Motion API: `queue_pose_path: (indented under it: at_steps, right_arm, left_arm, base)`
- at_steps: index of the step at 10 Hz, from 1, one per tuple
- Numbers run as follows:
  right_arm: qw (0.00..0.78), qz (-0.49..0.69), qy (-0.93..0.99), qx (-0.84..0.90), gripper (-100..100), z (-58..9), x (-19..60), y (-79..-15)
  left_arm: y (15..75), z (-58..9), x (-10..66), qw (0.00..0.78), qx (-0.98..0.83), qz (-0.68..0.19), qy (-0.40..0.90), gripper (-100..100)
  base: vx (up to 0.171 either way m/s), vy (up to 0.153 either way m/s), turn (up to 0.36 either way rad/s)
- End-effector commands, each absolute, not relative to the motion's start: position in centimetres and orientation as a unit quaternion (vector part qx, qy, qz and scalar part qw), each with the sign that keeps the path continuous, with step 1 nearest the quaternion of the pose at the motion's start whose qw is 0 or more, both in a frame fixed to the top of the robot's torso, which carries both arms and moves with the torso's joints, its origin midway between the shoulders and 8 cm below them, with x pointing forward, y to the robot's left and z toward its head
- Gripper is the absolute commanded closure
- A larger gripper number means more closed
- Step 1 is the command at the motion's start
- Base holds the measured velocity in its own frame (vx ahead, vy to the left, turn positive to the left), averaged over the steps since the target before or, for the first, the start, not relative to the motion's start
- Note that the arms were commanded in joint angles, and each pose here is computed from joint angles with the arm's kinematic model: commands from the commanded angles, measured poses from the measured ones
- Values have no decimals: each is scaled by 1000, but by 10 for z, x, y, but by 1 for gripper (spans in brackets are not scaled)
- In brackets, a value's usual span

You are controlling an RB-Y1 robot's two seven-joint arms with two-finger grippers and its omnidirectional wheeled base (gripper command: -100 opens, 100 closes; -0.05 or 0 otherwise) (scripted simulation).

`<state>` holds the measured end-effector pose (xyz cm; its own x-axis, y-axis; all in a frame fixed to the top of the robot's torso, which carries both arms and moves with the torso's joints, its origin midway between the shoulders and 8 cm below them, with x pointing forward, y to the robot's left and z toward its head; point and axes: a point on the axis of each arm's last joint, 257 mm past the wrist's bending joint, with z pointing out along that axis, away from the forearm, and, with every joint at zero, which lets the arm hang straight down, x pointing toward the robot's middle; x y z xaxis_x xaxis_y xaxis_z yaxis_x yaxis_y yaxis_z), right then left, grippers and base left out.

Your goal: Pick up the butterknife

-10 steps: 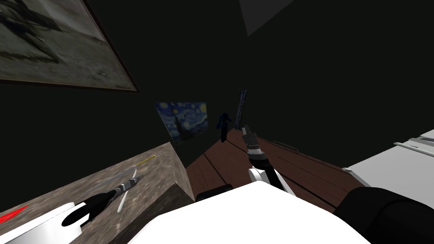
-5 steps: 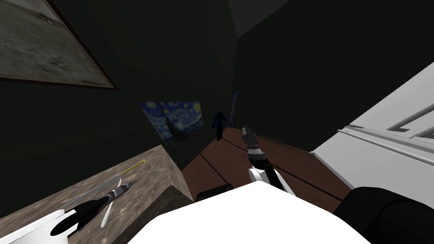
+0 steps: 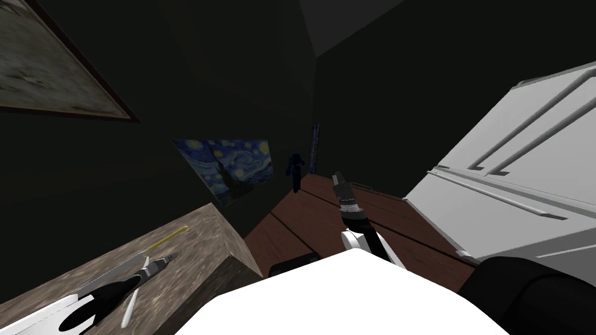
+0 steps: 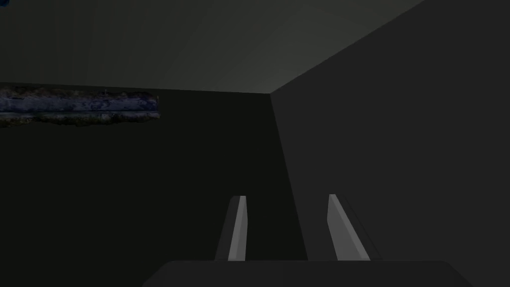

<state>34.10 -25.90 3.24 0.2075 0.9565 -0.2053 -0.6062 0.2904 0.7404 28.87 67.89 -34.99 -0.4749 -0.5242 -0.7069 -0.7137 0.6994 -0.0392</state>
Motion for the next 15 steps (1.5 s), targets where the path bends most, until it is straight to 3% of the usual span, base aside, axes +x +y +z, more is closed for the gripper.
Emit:
queue_pose_path:
  at_steps: [1, 2, 3, 7, 8, 9, 15]
  right_arm:
    - [731, 534, 333, 263, 0, 32, 341, -259]
    - [731, 534, 333, 263, 0, 32, 341, -259]
    - [731, 534, 333, 263, 0, 32, 341, -259]
    - [731, 534, 333, 263, 0, 32, 341, -259]
    - [731, 534, 333, 263, 0, 32, 341, -259]
    - [731, 534, 333, 263, 0, 32, 341, -259]
    - [731, 534, 333, 263, 0, 32, 341, -259]
  left_arm:
    - [690, -352, 281, 358, -380, 138, 841, -100]
    - [687, -351, 284, 359, -374, 136, 844, -100]
    - [688, -351, 284, 359, -376, 136, 843, 100]
    - [688, -351, 283, 359, -376, 137, 843, 100]
    - [688, -351, 283, 359, -376, 137, 843, 0]
    - [677, -350, 291, 360, -362, 129, 850, 100]
    - [635, -339, 317, 369, -305, 105, 872, 100]
  base:
    - [-93, 1, -234]
    - [-40, 4, -44]
    - [-7, 1, 9]
    - [-2, 1, 1]
    - [0, 0, 0]
    - [73, 10, 323]
    - [96, -14, 241]
